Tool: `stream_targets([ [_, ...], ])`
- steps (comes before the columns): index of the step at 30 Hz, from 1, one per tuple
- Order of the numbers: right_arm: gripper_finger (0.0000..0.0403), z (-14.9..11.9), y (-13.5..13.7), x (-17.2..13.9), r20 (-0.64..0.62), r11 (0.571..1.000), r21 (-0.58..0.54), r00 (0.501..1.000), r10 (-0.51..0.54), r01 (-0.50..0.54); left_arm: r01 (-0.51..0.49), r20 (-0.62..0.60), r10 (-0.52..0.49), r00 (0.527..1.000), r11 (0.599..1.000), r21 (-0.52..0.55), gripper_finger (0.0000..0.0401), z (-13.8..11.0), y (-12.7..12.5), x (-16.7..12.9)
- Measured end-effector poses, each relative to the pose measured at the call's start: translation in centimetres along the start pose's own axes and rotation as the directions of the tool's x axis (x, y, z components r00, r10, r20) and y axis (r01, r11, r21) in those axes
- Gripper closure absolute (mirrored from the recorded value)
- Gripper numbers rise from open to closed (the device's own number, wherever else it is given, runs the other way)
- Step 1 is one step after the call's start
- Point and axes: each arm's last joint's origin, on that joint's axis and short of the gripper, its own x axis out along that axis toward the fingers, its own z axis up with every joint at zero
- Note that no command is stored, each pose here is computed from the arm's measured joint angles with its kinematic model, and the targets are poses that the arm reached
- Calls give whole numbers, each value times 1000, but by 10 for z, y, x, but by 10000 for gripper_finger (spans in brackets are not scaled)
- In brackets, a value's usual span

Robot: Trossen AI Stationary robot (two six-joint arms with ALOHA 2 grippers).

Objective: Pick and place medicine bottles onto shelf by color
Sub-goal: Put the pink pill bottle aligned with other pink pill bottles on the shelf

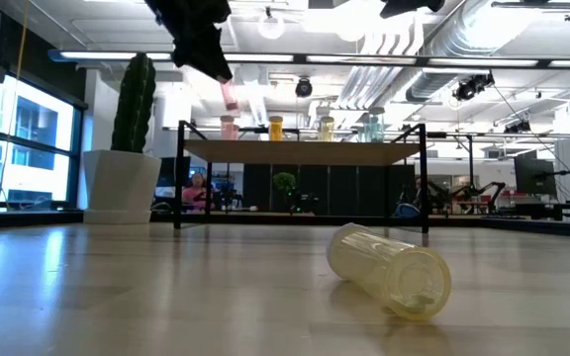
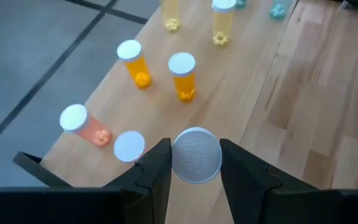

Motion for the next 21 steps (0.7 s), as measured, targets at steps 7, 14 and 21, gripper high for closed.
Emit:
stream_targets([
  [7, 213, 0, 0, 0, 0, 1000, 2, 1000, 0, 0, 49, -61, -50, 997, 999, -15, 288, -4, -2, -2],
  [14, 213, 0, 0, 0, 0, 1000, 2, 1000, 1, -1, 42, -116, -49, 992, 997, -63, 288, -8, 1, 4],
  [21, 213, 0, 0, 0, 0, 1000, 0, 1000, 0, 0, 47, -123, -56, 991, 996, -77, 288, 0, 7, -10],
])
